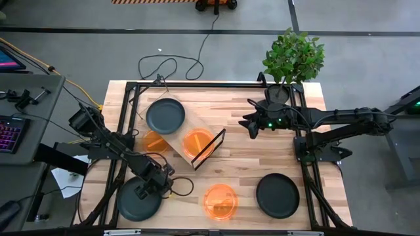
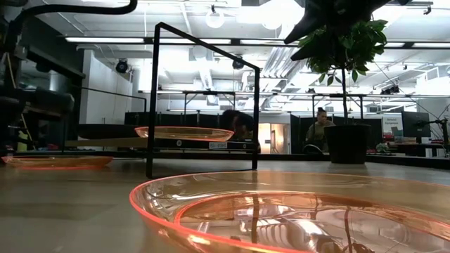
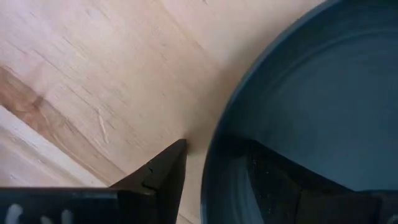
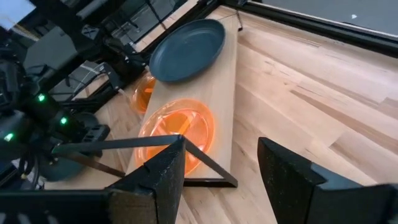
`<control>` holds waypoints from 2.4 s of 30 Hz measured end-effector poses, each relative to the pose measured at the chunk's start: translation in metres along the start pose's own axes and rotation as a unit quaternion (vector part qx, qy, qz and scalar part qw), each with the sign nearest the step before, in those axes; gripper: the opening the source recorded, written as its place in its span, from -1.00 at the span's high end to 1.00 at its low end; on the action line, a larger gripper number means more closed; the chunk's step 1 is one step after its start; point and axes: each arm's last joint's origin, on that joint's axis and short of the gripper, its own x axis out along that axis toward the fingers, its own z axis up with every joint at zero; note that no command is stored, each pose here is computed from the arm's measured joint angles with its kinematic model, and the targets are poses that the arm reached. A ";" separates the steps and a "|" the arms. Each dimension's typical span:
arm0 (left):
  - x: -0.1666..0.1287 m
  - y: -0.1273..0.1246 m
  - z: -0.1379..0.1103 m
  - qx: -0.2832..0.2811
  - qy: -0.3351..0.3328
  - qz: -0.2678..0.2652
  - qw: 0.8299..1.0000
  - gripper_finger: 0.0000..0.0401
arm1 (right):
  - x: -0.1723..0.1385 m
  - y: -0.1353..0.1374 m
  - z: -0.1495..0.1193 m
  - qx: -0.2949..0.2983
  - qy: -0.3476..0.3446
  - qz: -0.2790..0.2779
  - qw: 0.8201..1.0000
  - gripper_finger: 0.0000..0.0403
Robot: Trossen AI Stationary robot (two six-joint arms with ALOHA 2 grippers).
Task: Place and stack plates onto a shelf
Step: Stack the left black plate on top of the black plate on the shelf
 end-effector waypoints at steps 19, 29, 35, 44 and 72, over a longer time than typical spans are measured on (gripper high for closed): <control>-0.069 0.031 -0.029 -0.213 -0.043 -0.118 0.969 0.98 | 0.000 -0.001 0.001 0.005 -0.010 -0.013 1.000 0.09; -0.196 0.047 -0.075 -0.425 -0.199 0.052 0.881 0.99 | 0.000 -0.001 0.001 0.002 -0.010 -0.014 1.000 0.09; -0.239 0.057 -0.117 -0.633 -0.282 0.251 0.676 0.99 | 0.000 -0.001 0.001 0.002 -0.014 -0.018 1.000 0.09; -0.204 0.050 -0.155 -0.802 -0.356 0.312 0.365 0.99 | 0.000 -0.002 0.002 0.005 -0.024 -0.032 0.999 0.09; -0.101 0.034 -0.146 -0.880 -0.378 0.256 0.130 1.00 | 0.000 -0.003 0.002 0.001 -0.032 -0.044 0.999 0.09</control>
